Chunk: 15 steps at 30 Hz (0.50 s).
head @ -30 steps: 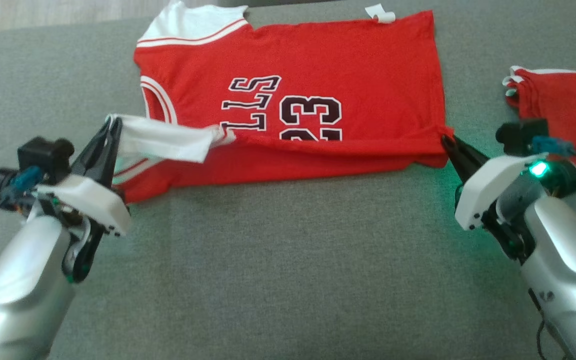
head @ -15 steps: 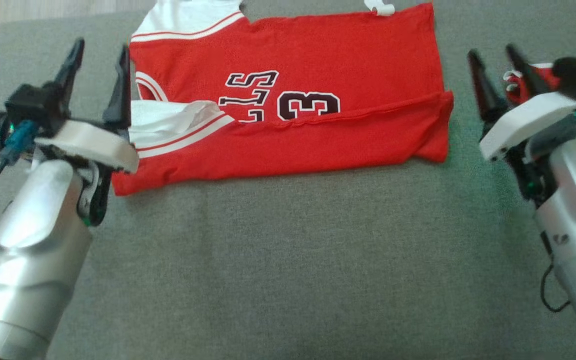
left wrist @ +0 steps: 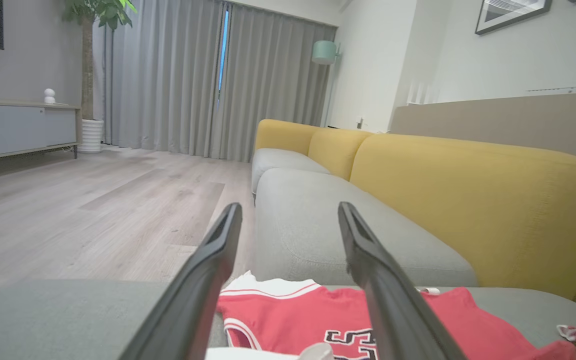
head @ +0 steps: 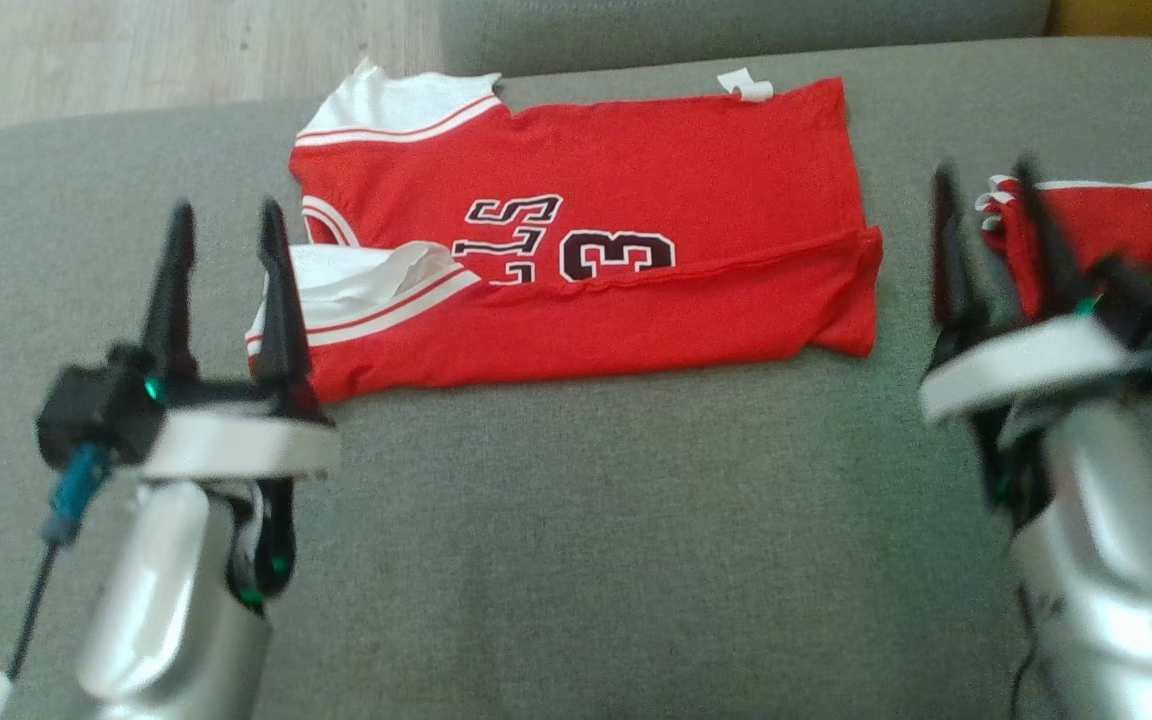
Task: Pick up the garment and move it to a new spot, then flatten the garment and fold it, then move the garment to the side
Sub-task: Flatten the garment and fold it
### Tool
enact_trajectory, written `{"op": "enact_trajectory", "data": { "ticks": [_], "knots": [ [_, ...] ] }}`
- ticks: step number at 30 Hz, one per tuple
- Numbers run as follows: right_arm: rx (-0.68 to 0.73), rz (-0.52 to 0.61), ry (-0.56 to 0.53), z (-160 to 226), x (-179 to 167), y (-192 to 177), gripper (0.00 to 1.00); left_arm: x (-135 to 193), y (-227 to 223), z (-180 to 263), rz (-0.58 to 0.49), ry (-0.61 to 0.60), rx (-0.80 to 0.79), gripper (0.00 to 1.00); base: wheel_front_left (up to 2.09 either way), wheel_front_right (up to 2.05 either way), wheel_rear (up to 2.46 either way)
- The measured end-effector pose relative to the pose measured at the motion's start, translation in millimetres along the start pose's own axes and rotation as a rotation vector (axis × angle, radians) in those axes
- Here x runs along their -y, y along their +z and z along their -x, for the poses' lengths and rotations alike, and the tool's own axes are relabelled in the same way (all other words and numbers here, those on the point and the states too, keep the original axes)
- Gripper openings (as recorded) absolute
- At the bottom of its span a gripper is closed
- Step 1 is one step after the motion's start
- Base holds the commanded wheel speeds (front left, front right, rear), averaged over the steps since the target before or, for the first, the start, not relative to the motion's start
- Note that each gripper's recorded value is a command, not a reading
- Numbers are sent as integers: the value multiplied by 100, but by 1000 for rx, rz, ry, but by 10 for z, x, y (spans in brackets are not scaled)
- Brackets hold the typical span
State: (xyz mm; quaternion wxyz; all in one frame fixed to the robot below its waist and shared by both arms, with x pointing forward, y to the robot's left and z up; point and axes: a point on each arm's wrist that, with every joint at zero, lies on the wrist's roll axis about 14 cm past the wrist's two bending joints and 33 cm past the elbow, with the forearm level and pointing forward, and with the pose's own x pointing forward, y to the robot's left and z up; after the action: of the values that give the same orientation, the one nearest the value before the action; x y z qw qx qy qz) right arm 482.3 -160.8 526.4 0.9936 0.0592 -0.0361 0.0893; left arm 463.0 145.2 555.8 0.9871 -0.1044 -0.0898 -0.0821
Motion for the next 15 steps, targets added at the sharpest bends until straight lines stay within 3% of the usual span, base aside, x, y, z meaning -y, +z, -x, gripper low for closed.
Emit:
{"op": "enact_trajectory", "data": {
  "ticks": [7,15],
  "knots": [
    [-124,-35,-41,533,-145,-515,100,63,-262,367,26,24,-67,100,0,0,0],
    [-131,-27,-47,647,-155,-545,100,14,-374,496,40,52,-96,100,0,0,0]
  ]
}}
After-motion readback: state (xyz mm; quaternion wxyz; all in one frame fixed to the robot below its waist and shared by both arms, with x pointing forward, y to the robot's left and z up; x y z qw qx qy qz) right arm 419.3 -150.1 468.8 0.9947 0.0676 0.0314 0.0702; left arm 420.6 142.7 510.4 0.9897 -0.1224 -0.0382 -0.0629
